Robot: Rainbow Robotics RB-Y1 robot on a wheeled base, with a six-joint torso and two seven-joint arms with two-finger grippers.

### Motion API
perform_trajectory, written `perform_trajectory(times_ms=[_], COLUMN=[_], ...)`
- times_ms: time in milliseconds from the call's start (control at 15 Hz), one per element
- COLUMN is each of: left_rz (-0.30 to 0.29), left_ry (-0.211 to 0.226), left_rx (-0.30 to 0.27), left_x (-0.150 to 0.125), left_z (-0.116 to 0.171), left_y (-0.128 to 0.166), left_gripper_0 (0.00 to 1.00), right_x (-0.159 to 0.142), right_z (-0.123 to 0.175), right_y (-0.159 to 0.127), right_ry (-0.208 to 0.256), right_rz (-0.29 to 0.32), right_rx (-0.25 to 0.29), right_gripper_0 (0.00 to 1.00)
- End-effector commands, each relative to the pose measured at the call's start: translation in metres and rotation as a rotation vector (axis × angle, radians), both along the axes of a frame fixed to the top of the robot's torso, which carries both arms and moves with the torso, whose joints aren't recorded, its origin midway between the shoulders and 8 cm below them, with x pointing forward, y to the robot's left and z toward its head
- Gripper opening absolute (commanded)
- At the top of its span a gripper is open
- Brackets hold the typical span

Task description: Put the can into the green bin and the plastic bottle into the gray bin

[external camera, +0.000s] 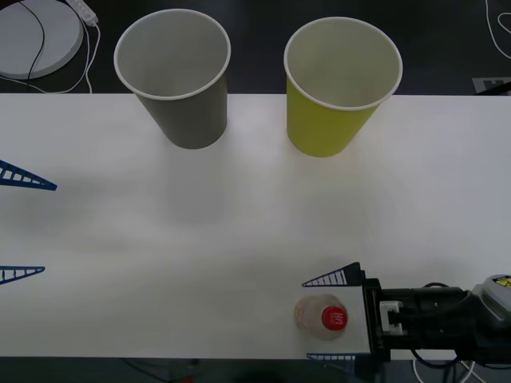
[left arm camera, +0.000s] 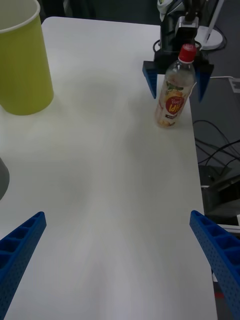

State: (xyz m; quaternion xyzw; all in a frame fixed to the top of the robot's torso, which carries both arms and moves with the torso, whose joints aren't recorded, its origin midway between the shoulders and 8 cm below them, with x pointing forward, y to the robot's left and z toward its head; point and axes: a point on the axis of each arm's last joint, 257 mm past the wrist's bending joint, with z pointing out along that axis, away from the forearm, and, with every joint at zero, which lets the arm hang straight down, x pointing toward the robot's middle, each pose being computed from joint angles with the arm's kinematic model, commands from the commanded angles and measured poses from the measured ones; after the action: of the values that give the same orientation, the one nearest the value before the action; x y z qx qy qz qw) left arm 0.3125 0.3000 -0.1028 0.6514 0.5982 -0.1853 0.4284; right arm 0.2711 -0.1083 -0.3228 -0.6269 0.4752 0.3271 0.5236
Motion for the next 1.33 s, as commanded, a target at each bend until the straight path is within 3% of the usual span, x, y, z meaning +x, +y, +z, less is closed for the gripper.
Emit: perform_trajectory(times_ms=[67, 333, 400, 467, 533, 1333], left_rz=[0.000, 0.000, 0.000, 0.000, 0.000, 0.000], left_ry=[0.000, 0.000, 0.000, 0.000, 0.000, 0.000], left_rx=[0.000, 0.000, 0.000, 0.000, 0.000, 0.000], left_x=[0.0000, 0.0000, 0.0000, 0.0000, 0.0000, 0.0000], left_z=[0.0000, 0.0000, 0.0000, 0.0000, 0.0000, 0.0000], left_y=[0.0000, 0.0000, 0.0000, 0.0000, 0.0000, 0.0000], left_gripper_0=[1.00, 1.00, 1.00, 1.00, 1.00, 1.00], right_x=[-0.0022, -0.0056, -0.0055, -0.0066, -0.0068, -0.0077], right_z=[-0.0017, -0.0021, -0.0006, -0.0002, 0.0005, 0.0071], right_y=[0.0040, 0.0089, 0.0094, 0.0096, 0.0098, 0.0082], right_ry=[0.003, 0.010, 0.010, 0.012, 0.017, 0.041], right_rz=[0.009, 0.022, 0.026, 0.030, 0.032, 0.033], right_rx=[0.000, 0.004, 0.007, 0.009, 0.010, 0.032], right_gripper_0=[1.00, 1.00, 0.92, 0.53, 0.00, 0.00])
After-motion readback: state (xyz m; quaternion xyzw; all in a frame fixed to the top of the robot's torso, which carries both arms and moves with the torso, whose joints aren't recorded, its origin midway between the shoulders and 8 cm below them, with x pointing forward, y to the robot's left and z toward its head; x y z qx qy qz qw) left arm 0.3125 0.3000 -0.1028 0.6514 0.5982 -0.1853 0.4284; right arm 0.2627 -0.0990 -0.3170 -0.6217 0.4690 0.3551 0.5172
